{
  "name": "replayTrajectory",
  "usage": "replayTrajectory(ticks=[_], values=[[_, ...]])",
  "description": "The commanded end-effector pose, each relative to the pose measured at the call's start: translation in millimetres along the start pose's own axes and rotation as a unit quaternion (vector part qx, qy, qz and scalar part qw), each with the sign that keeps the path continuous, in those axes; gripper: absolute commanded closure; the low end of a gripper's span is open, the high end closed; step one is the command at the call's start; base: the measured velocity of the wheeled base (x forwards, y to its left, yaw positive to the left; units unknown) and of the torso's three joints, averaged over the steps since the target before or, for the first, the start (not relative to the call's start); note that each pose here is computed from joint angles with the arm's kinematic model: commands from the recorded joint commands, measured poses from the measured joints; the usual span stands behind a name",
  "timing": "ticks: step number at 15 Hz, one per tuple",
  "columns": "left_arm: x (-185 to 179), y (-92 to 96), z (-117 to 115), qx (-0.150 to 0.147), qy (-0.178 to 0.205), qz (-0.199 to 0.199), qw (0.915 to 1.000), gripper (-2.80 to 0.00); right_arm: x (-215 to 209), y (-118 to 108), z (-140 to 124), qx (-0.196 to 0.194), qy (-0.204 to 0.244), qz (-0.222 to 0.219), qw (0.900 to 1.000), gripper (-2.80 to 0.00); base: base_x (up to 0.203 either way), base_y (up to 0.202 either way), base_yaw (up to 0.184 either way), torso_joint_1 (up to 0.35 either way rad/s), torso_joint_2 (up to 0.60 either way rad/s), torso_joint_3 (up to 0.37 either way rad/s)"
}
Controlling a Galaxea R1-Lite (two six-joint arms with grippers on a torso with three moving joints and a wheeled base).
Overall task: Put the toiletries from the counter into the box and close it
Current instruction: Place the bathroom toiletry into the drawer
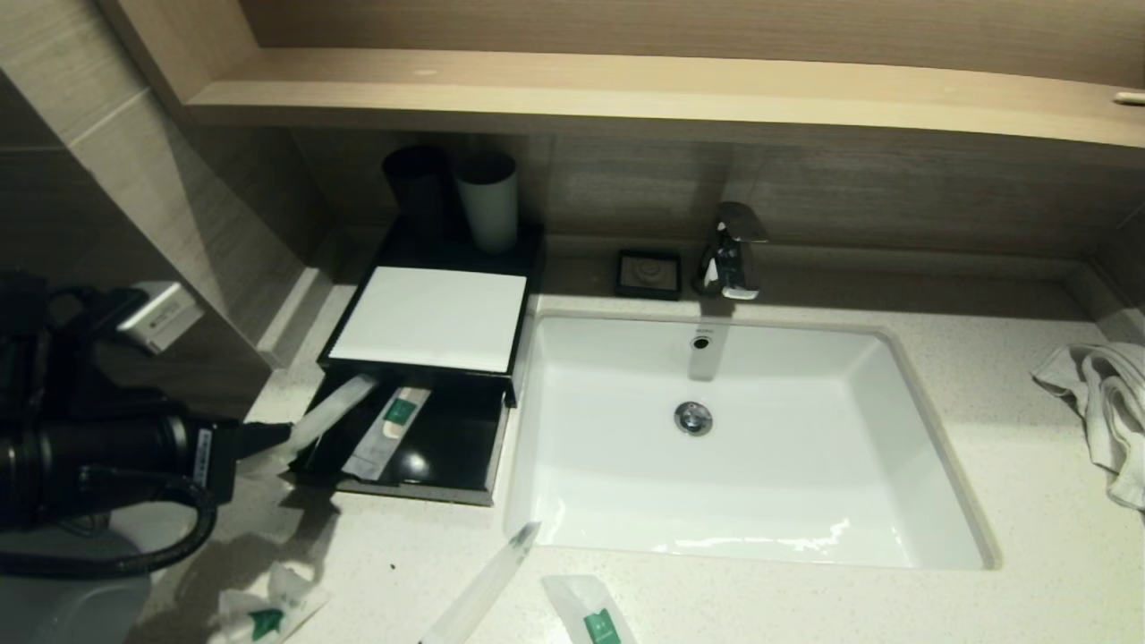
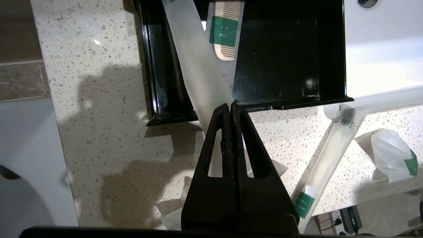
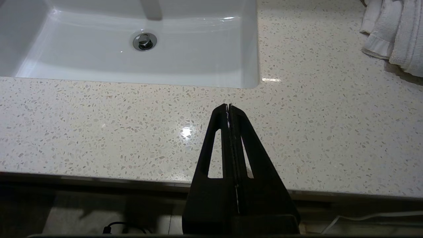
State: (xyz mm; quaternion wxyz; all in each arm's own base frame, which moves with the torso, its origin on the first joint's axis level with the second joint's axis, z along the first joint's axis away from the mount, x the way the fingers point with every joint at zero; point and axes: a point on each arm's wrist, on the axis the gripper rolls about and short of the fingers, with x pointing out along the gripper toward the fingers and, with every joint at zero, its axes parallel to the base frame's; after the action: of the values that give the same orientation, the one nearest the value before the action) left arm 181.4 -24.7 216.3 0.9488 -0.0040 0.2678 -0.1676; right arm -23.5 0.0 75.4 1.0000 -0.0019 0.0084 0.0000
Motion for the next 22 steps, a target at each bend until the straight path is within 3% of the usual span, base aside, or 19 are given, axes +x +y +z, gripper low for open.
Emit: replayTrajectory(ticks=[1, 6, 15, 22], values=[[14, 3.2, -2, -0.004, 0.016, -0.002, 0.9999, 0.00, 0, 0, 0, 0.000, 0.000, 0.001, 1.000, 0.00, 0.000, 0.000, 0.000, 0.000, 0.00, 0.000], [35, 8.2, -4, -0.009, 0.046, -0.001, 0.9989, 0.00, 0, 0, 0, 0.000, 0.000, 0.001, 1.000, 0.00, 0.000, 0.000, 0.000, 0.000, 0.00, 0.000], [64, 10.8, 9, -0.010, 0.060, -0.007, 0.9981, 0.00, 0, 0, 0, 0.000, 0.000, 0.000, 1.000, 0.00, 0.000, 0.000, 0.000, 0.000, 0.00, 0.000], [83, 14.7, 13, -0.004, 0.042, -0.004, 0.9991, 0.00, 0, 0, 0, 0.000, 0.000, 0.001, 1.000, 0.00, 0.000, 0.000, 0.000, 0.000, 0.00, 0.000]])
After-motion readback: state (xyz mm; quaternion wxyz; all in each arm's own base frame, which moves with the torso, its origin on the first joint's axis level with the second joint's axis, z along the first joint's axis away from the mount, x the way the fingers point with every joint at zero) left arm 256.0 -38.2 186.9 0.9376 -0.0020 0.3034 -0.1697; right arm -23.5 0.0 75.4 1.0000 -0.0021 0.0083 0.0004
